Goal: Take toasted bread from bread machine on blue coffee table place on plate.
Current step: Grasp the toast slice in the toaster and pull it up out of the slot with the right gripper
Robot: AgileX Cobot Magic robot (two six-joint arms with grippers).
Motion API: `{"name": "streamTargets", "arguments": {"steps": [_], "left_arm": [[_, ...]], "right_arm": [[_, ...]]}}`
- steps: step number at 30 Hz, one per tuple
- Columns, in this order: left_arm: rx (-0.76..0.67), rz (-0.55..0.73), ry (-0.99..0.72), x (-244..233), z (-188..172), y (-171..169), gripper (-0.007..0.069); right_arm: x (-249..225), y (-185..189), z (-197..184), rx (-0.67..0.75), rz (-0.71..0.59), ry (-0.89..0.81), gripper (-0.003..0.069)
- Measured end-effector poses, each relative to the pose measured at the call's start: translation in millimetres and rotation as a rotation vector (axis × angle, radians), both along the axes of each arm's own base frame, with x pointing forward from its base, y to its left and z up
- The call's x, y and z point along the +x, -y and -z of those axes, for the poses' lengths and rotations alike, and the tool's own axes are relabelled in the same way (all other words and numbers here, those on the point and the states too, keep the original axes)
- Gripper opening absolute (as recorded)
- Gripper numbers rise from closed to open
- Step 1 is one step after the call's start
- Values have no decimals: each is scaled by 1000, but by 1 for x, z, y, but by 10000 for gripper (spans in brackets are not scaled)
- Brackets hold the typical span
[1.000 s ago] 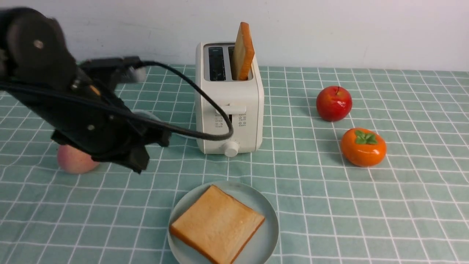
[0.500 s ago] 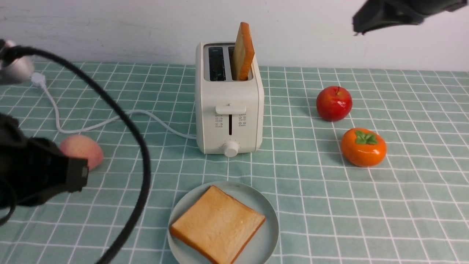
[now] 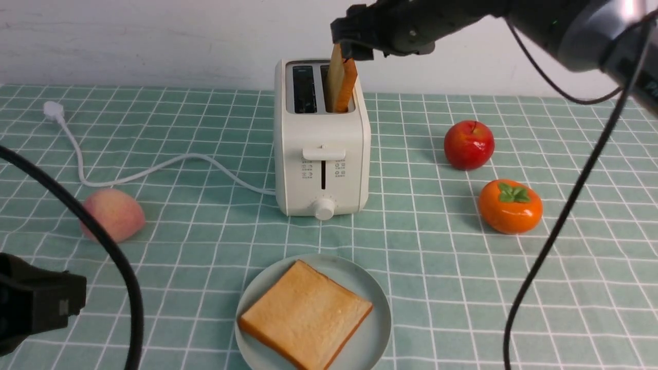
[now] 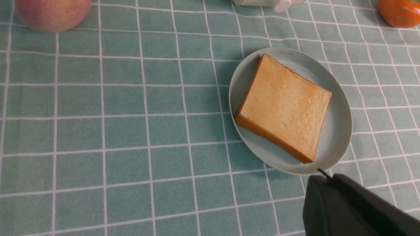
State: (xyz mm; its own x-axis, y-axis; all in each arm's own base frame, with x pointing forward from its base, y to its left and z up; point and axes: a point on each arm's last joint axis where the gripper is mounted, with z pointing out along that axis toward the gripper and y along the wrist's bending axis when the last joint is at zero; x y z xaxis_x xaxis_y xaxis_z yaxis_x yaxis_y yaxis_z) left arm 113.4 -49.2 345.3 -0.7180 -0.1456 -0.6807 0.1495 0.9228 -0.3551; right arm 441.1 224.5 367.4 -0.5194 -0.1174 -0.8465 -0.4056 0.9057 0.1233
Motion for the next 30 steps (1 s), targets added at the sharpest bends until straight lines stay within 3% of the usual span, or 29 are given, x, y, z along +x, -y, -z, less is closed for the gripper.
{"name": "streamTargets", "arguments": {"steps": [4,10,13,15,16,17,20,22,25,30], "left_arm": [[4,-2,-11,-1,1,0,-14],[5,-3,-11,-1,1,-1,-14],[7,-3,-14,-1,1,-1,-14],[7,-3,-15,-1,1,-1,-14],[9,-3,-15,-1,1,-1,-14],[11,-3,-15,-1,1,-1,-14],[13,-3,-15,-1,1,-1,-14],[17,-4,-15,-1,1,-1,-14],[25,-4,-21,-1,2,-2,-14],[27,-4,-22,-1,2,-2,-14]], "right_arm": [[18,-7,23,5,6,43,559],[29,-12,42,2,8,57,545],[32,-14,51,-3,8,49,429],[34,-14,55,-4,10,47,268],[34,-14,55,-3,10,47,221],[34,-14,55,-1,10,46,117],[32,-13,51,-1,10,45,71],[27,-10,40,-1,10,45,80],[6,1,-6,12,4,100,82],[-66,40,-113,34,4,226,82]]}}
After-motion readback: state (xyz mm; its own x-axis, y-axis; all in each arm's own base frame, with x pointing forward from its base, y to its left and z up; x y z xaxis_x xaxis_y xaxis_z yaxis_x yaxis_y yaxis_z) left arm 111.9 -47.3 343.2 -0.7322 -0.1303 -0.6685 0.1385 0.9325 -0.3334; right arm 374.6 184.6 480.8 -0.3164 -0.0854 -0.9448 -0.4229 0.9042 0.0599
